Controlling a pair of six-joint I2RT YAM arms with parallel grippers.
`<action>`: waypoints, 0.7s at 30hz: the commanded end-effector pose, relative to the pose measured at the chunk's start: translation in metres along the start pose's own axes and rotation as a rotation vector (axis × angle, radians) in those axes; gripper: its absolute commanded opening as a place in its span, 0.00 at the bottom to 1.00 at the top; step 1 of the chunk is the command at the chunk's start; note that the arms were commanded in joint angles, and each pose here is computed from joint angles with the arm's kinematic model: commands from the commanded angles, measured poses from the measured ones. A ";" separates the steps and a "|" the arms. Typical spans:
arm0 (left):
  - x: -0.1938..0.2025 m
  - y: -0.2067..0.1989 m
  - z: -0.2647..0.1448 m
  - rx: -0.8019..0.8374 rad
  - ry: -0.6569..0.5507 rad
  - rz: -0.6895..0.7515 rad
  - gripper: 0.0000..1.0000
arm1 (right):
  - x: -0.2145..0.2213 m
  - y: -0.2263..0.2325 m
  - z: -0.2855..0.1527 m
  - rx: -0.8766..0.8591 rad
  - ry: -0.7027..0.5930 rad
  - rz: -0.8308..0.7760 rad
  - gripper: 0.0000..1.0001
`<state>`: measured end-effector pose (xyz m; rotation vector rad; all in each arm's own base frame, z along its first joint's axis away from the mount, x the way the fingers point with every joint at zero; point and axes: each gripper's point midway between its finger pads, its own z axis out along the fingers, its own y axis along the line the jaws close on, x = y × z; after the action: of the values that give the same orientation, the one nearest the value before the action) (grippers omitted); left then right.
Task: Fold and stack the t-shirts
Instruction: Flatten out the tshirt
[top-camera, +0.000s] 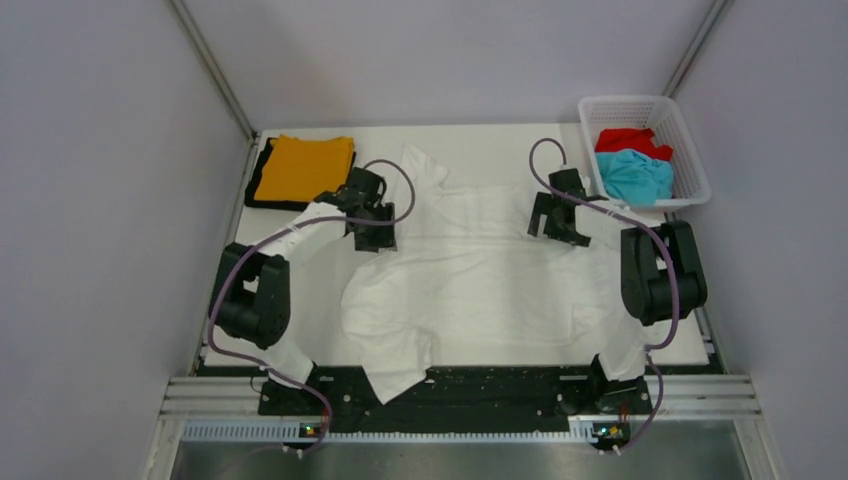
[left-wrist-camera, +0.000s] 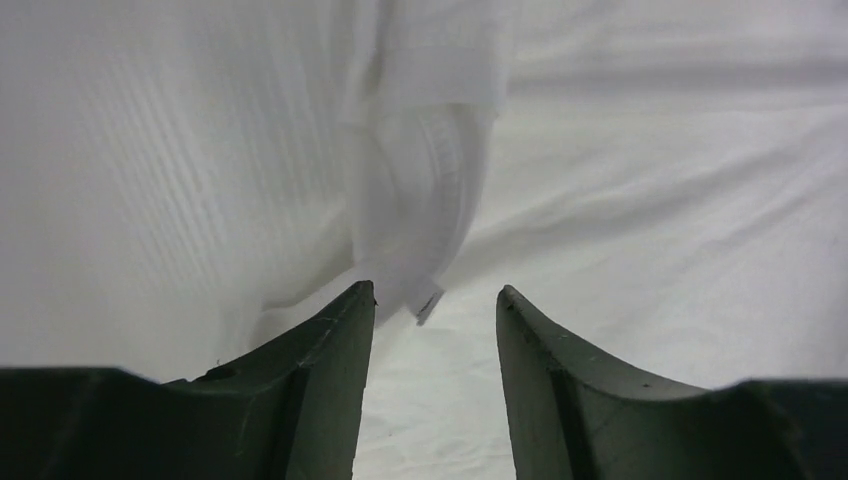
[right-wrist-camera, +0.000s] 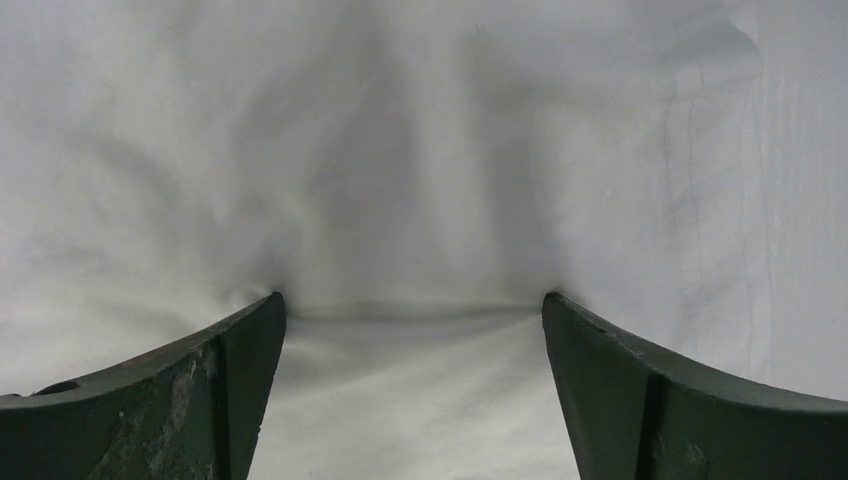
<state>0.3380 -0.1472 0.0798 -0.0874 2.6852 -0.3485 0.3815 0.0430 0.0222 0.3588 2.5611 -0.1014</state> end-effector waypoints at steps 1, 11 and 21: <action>-0.004 -0.004 0.022 -0.052 0.011 0.092 0.49 | 0.024 -0.011 0.014 0.037 0.092 -0.015 0.99; -0.027 0.030 0.020 -0.271 -0.078 -0.012 0.00 | 0.025 -0.013 0.013 0.042 0.092 -0.021 0.99; -0.015 0.138 0.013 -0.490 -0.015 -0.444 0.23 | 0.025 -0.014 0.013 0.047 0.096 -0.026 0.99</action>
<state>0.3720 -0.0446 0.0473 -0.6328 2.6382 0.0741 0.3815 0.0427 0.0222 0.3577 2.5614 -0.1018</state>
